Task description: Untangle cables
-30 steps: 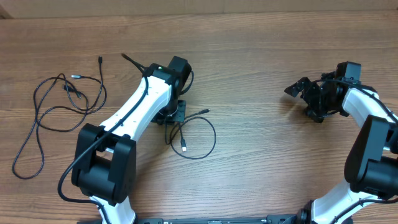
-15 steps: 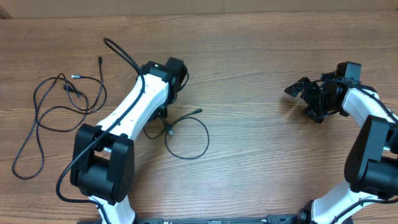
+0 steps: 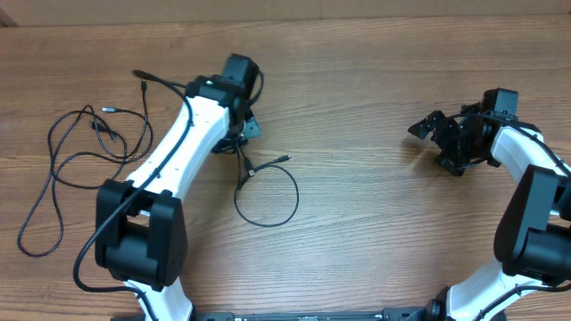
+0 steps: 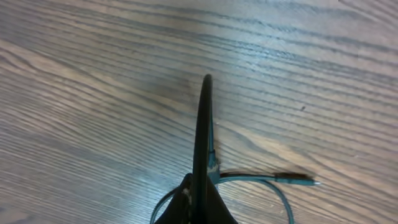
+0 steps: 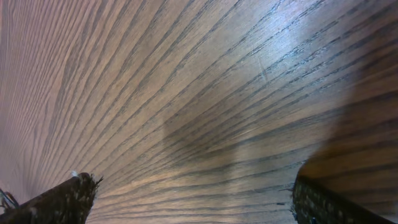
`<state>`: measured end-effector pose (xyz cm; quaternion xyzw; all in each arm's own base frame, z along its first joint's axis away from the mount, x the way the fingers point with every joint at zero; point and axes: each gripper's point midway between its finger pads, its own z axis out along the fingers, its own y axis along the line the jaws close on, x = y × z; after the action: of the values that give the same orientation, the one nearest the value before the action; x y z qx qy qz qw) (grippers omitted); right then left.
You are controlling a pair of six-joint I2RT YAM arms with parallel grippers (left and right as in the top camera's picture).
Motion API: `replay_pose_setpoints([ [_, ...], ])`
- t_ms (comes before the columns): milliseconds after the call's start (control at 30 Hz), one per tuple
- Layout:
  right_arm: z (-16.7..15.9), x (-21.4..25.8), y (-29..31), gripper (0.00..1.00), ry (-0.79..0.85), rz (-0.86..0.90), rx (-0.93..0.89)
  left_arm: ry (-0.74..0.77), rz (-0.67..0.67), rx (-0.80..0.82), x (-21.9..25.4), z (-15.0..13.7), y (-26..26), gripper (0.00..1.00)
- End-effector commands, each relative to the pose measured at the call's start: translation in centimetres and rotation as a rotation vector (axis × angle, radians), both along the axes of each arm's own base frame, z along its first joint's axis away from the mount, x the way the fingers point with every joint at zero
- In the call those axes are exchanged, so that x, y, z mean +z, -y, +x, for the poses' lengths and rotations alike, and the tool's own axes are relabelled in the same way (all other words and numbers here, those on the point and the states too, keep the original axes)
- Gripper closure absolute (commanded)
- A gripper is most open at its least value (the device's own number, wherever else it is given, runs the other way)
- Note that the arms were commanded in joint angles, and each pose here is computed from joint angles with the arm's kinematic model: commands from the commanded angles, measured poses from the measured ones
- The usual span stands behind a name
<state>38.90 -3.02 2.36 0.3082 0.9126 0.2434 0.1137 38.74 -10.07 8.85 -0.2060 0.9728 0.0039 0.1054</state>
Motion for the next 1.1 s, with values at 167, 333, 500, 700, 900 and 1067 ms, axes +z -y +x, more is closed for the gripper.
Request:
replay_pose_setpoints([
  [167, -0.5, -0.8, 0.1, 0.00, -0.025, -0.003, -0.008, 0.037, -0.027, 0.155, 2.0, 0.7, -3.0, 0.96],
  [333, -0.5, -0.8, 0.1, 0.00, -0.025, -0.003, -0.008, 0.008, -0.153, 0.200, 2.0, 0.6, -2.1, 0.96],
  [500, -0.5, -0.8, 0.1, 0.00, -0.025, -0.003, -0.008, 0.002, -0.109, -0.049, 2.0, 0.4, -1.6, 0.96],
  [700, -0.5, -0.8, 0.1, 0.00, -0.025, -0.003, -0.008, -0.083, -0.036, -0.453, 1.6, -2.7, 1.8, 0.96],
  [900, -0.5, -0.8, 0.1, 0.00, -0.025, -0.003, -0.008, -0.107, 0.082, -0.708, 1.4, -5.7, 6.9, 0.96],
  [1067, -0.5, -0.8, 0.1, 0.00, -0.025, -0.003, -0.008, -0.116, 0.230, -0.857, 1.2, -8.1, 9.2, 0.94],
])
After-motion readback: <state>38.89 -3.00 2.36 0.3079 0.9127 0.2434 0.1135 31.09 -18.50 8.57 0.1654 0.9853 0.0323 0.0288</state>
